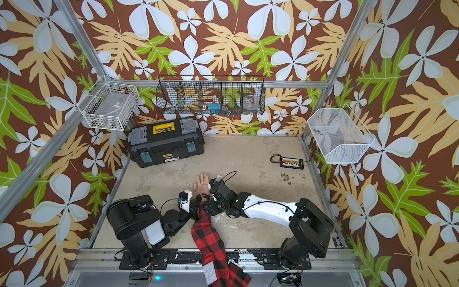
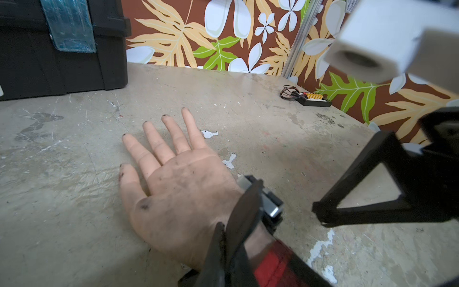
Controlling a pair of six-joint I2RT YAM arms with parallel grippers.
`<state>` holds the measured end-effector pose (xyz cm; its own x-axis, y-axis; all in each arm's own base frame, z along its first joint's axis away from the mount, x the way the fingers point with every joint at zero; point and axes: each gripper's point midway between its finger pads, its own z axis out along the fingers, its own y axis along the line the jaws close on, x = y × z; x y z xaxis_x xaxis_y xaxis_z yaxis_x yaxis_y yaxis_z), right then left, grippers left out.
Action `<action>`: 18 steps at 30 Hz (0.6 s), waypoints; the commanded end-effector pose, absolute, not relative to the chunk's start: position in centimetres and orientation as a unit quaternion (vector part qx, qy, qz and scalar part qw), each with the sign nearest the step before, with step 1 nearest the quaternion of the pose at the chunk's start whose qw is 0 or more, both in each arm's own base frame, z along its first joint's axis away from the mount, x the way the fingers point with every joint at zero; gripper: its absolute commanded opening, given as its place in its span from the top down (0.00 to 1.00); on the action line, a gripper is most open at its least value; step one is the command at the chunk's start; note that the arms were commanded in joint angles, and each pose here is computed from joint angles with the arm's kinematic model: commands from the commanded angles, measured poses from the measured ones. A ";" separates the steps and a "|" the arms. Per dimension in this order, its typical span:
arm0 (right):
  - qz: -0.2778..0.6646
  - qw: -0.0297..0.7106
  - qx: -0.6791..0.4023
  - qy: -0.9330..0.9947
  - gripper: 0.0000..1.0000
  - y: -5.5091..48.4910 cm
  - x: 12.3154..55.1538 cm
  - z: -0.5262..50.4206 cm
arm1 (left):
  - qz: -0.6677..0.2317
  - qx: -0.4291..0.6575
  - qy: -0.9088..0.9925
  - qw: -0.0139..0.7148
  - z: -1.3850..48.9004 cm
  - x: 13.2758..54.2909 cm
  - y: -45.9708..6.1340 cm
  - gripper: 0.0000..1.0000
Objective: Take off the watch
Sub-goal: Take off the watch from the hand.
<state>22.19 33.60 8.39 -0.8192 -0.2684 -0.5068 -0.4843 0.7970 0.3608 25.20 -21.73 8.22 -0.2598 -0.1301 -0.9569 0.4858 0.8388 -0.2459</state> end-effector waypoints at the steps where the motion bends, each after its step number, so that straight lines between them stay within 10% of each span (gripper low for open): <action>1: 0.242 0.221 -0.203 0.923 0.14 34.6 22.7 8.0 | -0.322 0.091 0.679 0.654 13.7 25.1 -22.2 1.00; 18: 0.210 0.198 -0.211 0.934 0.19 35.4 23.4 4.4 | -0.336 0.086 0.659 0.668 15.5 24.7 -21.9 1.00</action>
<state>23.22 35.14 4.46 -0.8387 -0.3086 -0.4488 -0.4700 0.8263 0.3102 24.81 -21.70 9.71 -0.2385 -0.1613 -0.9577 0.5056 0.8213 -0.2642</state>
